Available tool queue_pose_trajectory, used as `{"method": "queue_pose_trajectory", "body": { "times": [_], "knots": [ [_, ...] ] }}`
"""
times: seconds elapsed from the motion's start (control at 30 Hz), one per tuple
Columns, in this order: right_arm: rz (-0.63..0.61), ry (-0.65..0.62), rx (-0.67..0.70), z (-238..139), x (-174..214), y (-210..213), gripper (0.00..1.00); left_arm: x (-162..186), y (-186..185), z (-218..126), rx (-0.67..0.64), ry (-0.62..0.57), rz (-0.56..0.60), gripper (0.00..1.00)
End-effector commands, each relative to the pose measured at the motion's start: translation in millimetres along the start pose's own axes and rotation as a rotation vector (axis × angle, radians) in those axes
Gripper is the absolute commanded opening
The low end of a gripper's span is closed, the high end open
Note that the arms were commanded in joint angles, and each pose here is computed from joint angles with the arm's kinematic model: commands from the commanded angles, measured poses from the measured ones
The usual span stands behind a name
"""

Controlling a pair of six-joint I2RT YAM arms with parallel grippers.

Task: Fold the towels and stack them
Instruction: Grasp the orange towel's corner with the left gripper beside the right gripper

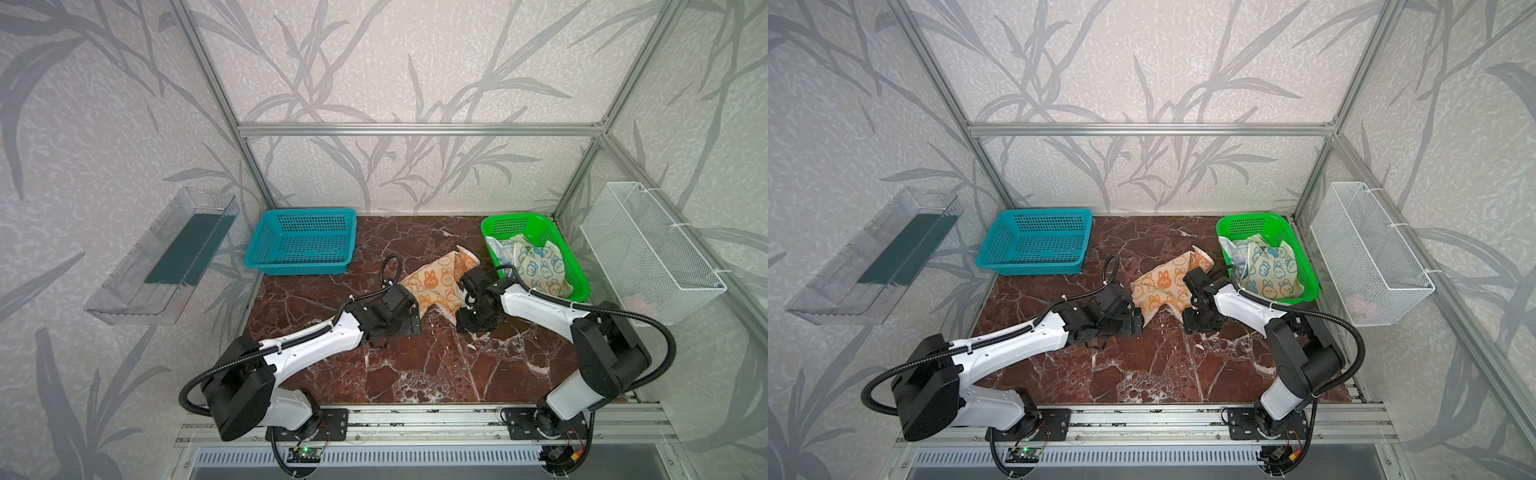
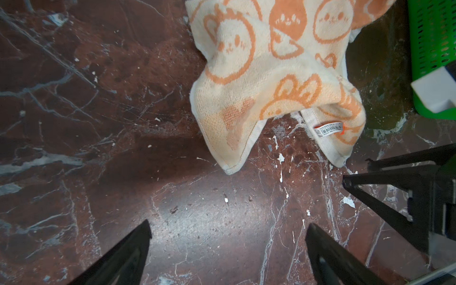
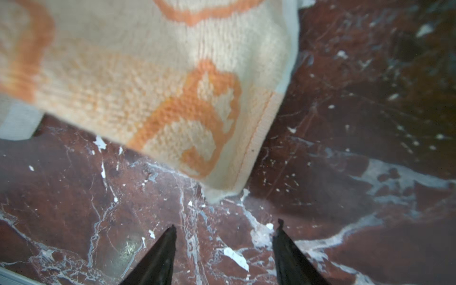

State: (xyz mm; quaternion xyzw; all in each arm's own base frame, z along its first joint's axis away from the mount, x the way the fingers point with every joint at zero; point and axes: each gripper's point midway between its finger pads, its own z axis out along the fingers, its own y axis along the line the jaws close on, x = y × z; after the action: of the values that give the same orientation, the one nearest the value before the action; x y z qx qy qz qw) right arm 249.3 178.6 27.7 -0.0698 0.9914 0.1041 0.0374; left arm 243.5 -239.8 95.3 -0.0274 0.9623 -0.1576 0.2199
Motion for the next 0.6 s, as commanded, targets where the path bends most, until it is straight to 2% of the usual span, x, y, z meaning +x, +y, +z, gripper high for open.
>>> {"method": "queue_pose_trajectory", "body": {
  "times": [0.0, 0.3, 0.57],
  "knots": [
    [0.008, -0.014, -0.035, 3, -13, 9, 0.57, -5, -8, 1, 0.017, -0.005, -0.022, 0.99],
    [0.016, 0.009, -0.014, 18, -20, 8, 0.49, 2, 1, 8, -0.014, 0.016, -0.018, 0.99],
    [0.021, 0.039, 0.022, 28, -15, 1, 0.29, 3, 1, 13, -0.024, 0.025, -0.012, 0.99]
  ]
}}
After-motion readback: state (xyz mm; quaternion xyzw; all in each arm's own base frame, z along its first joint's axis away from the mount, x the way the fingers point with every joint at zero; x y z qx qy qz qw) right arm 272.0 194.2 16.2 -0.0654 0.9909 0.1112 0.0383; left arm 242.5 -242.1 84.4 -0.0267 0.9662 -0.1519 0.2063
